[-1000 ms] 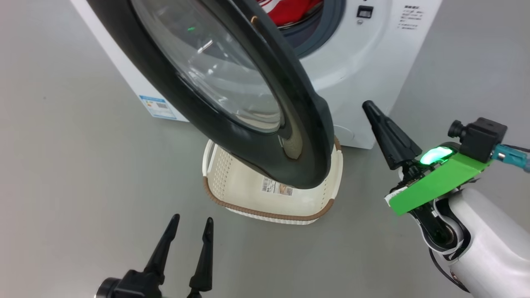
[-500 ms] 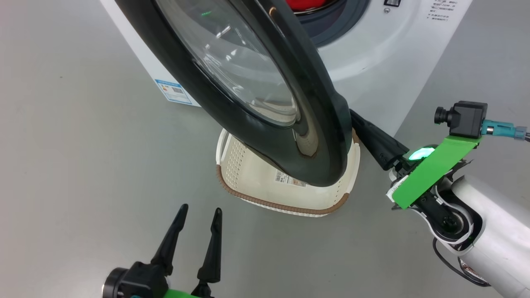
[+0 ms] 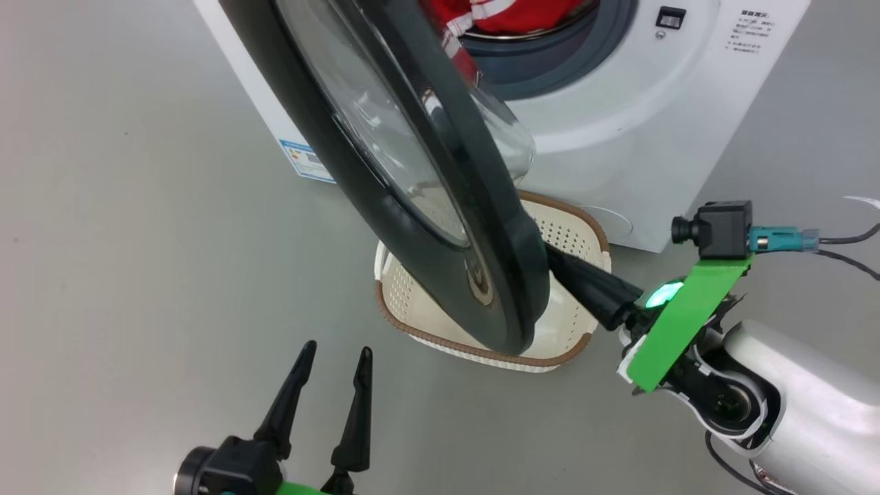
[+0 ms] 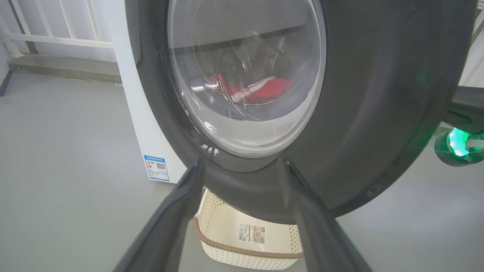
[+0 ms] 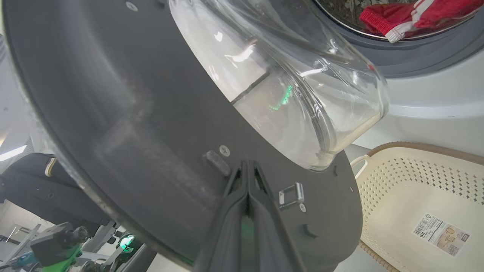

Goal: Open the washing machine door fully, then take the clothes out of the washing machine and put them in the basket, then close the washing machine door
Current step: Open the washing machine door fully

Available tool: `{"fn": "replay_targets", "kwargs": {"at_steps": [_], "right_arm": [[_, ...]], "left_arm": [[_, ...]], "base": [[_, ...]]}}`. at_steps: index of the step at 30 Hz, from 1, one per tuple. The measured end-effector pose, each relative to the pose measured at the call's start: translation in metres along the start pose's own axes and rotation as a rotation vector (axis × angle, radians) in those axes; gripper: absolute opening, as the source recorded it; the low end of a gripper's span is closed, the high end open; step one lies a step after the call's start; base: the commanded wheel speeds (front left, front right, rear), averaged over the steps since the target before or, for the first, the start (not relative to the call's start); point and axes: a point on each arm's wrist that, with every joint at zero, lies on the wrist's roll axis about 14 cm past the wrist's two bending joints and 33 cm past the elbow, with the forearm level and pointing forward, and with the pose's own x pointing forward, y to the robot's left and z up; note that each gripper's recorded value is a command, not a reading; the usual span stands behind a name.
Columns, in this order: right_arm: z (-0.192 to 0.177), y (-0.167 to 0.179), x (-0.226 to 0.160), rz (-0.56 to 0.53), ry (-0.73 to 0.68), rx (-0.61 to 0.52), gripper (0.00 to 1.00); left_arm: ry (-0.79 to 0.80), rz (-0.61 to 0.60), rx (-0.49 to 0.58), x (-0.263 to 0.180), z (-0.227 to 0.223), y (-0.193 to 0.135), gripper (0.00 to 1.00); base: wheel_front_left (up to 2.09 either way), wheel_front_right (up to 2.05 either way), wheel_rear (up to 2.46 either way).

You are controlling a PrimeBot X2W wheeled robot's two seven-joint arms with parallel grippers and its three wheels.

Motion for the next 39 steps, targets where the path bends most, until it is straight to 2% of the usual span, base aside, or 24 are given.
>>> {"fn": "replay_targets", "kwargs": {"at_steps": [27,39], "right_arm": [[-0.068,0.069,0.038,0.202,0.2,0.034,0.0],[-0.087,0.1,0.05,0.271,0.23,0.054,0.0]], "left_arm": [[-0.014,0.188,0.014,-0.036,0.009,0.048,1.0],[-0.042,0.259,0.017,-0.046,0.018,0.066,1.0]], "base": [[0.0,0.0,0.0],[0.0,0.0,0.0]]}}
